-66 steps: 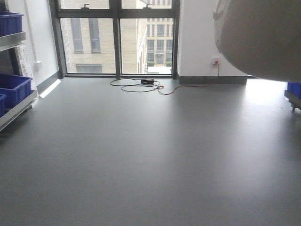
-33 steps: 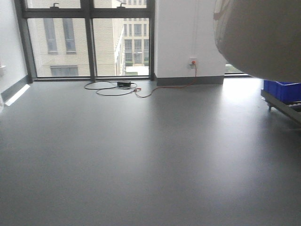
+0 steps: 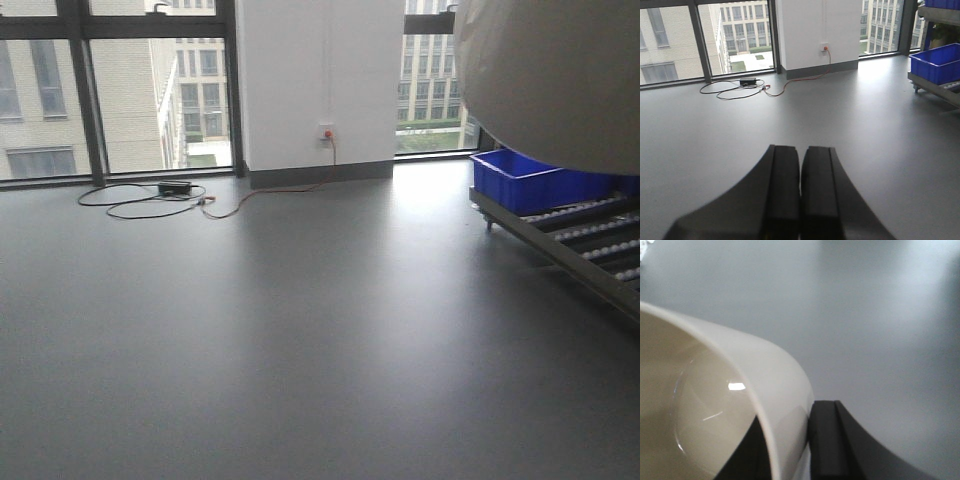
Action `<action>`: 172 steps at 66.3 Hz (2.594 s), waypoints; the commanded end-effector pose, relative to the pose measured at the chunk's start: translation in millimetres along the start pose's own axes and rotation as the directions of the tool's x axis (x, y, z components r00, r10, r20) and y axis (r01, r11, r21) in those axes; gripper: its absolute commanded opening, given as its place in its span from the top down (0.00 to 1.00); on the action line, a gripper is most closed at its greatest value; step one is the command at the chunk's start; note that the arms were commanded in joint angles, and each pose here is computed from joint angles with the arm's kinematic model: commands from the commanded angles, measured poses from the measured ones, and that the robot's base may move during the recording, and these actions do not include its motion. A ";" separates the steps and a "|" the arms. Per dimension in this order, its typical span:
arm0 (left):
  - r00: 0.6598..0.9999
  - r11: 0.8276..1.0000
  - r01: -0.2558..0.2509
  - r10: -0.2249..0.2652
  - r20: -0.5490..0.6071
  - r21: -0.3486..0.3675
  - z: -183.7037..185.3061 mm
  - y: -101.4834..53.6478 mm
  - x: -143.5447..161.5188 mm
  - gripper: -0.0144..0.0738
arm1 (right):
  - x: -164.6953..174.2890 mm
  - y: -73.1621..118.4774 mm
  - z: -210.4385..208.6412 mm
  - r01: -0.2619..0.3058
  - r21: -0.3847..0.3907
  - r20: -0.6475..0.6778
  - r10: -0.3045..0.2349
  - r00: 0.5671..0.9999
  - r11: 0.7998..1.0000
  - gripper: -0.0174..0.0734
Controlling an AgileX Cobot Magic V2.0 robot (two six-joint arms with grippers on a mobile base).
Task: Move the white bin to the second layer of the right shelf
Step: 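Turn and approach the blue crate rack with the bin held in the right gripper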
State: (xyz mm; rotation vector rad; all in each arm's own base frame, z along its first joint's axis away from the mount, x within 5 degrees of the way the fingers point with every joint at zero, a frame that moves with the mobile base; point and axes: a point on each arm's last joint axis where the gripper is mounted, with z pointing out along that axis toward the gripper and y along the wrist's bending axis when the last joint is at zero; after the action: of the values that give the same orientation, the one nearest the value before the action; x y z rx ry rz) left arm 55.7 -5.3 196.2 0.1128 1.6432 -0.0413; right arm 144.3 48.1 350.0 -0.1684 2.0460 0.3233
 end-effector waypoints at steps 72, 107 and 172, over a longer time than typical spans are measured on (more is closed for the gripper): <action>0.999 1.000 0.003 -0.003 0.053 0.004 1.8 -0.5 4.3 0.74 | -18.3 2.7 -8.6 0.005 -0.016 0.139 -0.003 0.990 1.000 0.75; 0.999 1.000 0.003 -0.003 0.053 0.004 1.8 -0.5 4.3 0.74 | -18.3 2.7 -8.6 0.005 -0.016 0.139 -0.003 0.990 1.000 0.75; 0.999 1.000 0.003 -0.003 0.053 0.004 1.8 -0.5 4.3 0.74 | -18.3 2.7 -8.6 0.005 -0.016 0.139 -0.003 0.990 1.000 0.75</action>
State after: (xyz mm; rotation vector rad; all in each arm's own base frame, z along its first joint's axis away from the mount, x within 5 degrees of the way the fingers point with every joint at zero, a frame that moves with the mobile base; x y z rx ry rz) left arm 55.7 -5.3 196.2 0.1128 1.6432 -0.0413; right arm 144.3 48.1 350.0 -0.1684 2.0460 0.3233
